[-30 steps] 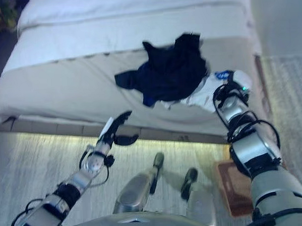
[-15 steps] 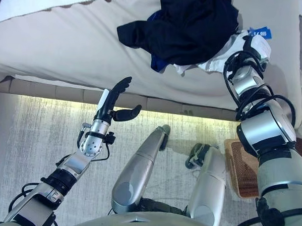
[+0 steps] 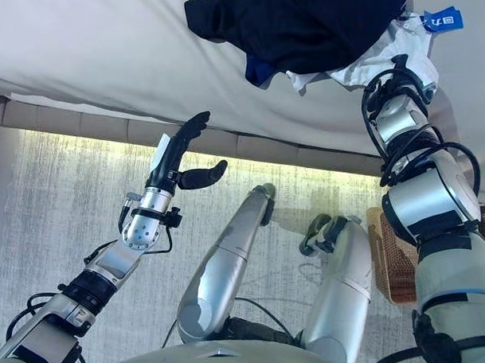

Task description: Pick up the clothes from the bed and place them into the basket

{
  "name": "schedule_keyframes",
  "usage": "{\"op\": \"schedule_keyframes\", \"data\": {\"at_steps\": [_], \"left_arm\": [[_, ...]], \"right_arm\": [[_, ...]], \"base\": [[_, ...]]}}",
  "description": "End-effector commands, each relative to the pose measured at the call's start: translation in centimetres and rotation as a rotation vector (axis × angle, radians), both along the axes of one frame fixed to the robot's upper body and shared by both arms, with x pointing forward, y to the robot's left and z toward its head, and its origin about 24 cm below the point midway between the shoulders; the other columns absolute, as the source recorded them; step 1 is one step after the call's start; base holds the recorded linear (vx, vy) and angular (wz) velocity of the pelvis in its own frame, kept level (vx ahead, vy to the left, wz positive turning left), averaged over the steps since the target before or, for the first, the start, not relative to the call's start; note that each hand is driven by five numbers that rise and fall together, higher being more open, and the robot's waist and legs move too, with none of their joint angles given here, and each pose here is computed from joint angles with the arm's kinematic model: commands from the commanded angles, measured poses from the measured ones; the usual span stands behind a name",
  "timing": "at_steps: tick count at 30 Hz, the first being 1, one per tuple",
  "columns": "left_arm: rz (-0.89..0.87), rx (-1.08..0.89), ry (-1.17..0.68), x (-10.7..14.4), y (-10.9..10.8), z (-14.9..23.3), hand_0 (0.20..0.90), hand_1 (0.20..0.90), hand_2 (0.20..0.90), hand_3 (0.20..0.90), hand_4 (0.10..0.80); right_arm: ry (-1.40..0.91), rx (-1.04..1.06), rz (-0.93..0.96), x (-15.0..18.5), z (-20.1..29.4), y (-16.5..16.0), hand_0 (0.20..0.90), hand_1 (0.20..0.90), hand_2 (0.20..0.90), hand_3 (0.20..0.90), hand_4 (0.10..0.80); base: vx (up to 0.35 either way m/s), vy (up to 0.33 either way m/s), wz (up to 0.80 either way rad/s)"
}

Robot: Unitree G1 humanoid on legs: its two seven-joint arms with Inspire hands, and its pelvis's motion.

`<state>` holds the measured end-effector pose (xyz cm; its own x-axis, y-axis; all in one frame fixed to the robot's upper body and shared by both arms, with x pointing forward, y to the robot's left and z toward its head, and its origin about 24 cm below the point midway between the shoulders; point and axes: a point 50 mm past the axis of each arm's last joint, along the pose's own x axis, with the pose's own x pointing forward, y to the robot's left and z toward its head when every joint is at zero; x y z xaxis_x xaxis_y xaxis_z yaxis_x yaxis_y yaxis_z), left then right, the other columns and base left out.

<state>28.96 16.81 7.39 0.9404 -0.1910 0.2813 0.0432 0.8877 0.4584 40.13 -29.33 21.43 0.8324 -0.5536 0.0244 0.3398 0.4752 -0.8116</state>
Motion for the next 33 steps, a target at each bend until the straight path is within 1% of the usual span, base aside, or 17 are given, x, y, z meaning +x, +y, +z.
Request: {"op": "schedule_keyframes", "data": {"at_steps": [1,8,9,10,11,12,13,19,27,33], "left_arm": [[-0.034,-0.132,-0.255,-1.0,0.7,5.1,0.9,0.9,0.9,0.9,0.8],[-0.074,-0.135,-0.28,-1.9,0.8,5.5,0.9,0.9,0.9,0.9,0.8],[-0.078,-0.132,-0.285,-2.0,0.8,5.6,0.9,0.9,0.9,0.9,0.8],[-0.079,-0.134,-0.286,-2.1,0.7,5.7,0.9,0.9,0.9,0.9,0.8],[-0.079,-0.138,-0.286,-2.2,0.7,5.7,0.9,0.9,0.9,0.9,0.8],[-0.078,-0.141,-0.284,-2.2,0.8,5.6,0.9,0.9,0.9,0.9,0.8],[-0.076,-0.146,-0.277,-2.3,0.9,5.5,0.9,0.9,0.9,0.9,0.8],[-0.077,-0.151,-0.266,-2.6,1.2,5.2,0.9,0.9,0.9,0.9,0.8],[-0.065,-0.145,-0.252,-2.7,1.2,4.9,0.9,0.9,0.9,0.9,0.8],[-0.055,-0.141,-0.216,-2.6,1.1,4.4,0.9,0.9,0.9,0.9,0.8]], "right_arm": [[-0.06,-0.11,-0.025,-0.3,4.4,-1.0,0.9,0.9,0.9,0.9,0.8],[-0.111,-0.063,-0.086,-0.8,5.3,-1.9,0.9,0.9,0.9,0.9,0.8],[-0.121,-0.059,-0.094,-1.0,5.8,-2.1,0.785,0.785,0.785,0.765,0.665],[-0.133,-0.051,-0.102,-1.0,6.0,-2.2,0.599,0.599,0.599,0.549,0.449],[-0.151,-0.043,-0.109,-1.2,6.3,-2.4,0.538,0.538,0.538,0.477,0.377],[-0.171,-0.039,-0.115,-1.2,6.6,-2.5,0.436,0.436,0.436,0.359,0.259],[-0.2,-0.03,-0.121,-1.3,7.1,-2.6,0.3,0.3,0.3,0.2,0.1],[-0.259,-0.016,-0.116,-1.5,8.0,-2.7,0.3,0.3,0.3,0.2,0.1],[-0.26,0.011,-0.076,-1.2,7.6,-2.2,0.3,0.3,0.3,0.2,0.1],[-0.24,0.056,-0.08,-1.4,6.5,-3.0,0.3,0.3,0.3,0.2,0.1]], "base": [[0.046,-0.049,0.04],[0.043,-0.042,0.01],[0.011,-0.037,0.03],[0.003,-0.028,0.05],[-0.003,-0.018,0.08],[-0.005,-0.011,0.12],[-0.009,-0.01,0.14],[0.009,-0.004,0.03],[0.041,0.033,-0.06],[0.089,0.052,-0.07]]}}
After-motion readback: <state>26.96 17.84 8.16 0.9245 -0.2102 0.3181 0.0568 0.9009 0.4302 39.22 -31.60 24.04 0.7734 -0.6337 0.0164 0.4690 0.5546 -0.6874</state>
